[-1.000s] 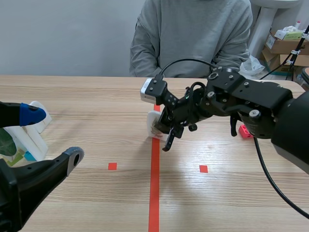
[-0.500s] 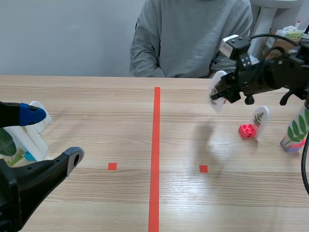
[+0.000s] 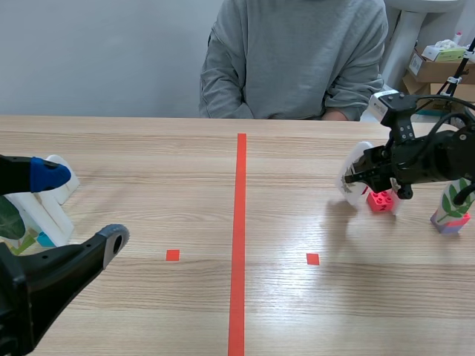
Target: Do the leaf sorting experiment
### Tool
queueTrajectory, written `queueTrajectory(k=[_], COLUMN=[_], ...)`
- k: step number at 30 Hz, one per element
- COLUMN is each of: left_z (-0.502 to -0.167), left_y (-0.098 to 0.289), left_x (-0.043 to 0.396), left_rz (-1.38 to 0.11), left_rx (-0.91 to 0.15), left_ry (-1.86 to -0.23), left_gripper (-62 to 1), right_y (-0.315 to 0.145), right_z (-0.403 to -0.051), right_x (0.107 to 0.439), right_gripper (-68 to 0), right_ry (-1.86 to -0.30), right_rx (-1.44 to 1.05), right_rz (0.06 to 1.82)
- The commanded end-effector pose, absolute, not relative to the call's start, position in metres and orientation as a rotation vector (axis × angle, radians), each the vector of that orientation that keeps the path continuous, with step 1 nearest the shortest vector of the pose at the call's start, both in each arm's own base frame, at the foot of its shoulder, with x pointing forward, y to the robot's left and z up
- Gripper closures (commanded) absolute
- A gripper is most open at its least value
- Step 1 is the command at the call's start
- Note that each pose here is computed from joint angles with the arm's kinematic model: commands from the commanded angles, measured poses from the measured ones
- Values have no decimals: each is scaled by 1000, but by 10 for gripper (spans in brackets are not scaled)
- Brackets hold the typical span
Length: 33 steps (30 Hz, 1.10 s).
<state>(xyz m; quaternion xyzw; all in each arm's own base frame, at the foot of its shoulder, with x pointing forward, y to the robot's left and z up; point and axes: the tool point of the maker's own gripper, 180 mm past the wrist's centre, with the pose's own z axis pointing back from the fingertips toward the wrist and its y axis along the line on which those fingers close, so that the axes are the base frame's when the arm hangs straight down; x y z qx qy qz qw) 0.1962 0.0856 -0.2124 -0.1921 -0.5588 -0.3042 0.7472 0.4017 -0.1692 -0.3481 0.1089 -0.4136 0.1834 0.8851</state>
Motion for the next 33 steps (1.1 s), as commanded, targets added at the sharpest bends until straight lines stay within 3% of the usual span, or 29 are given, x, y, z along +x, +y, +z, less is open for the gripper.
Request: queueTrajectory(k=[1, 14, 25, 33], left_z=[-207, -207, -207, -207], left_y=[84, 84, 84, 84], left_x=[197, 197, 197, 197], left_rz=[-659, -659, -659, -657], left_rx=[-432, -432, -433, -435], left_ry=[-1246, -1246, -1246, -1247], left_gripper=[-581, -581, -581, -581], right_y=[-173, -214, -273, -263], right_z=[-326, -343, -331, -330], right_x=[411, 377, 367, 366], right_gripper=[-19, -19, -19, -20], right_ry=[-926, -896, -926, -930], right_rx=[215, 218, 151, 189], right_rz=[372, 201, 74, 118])
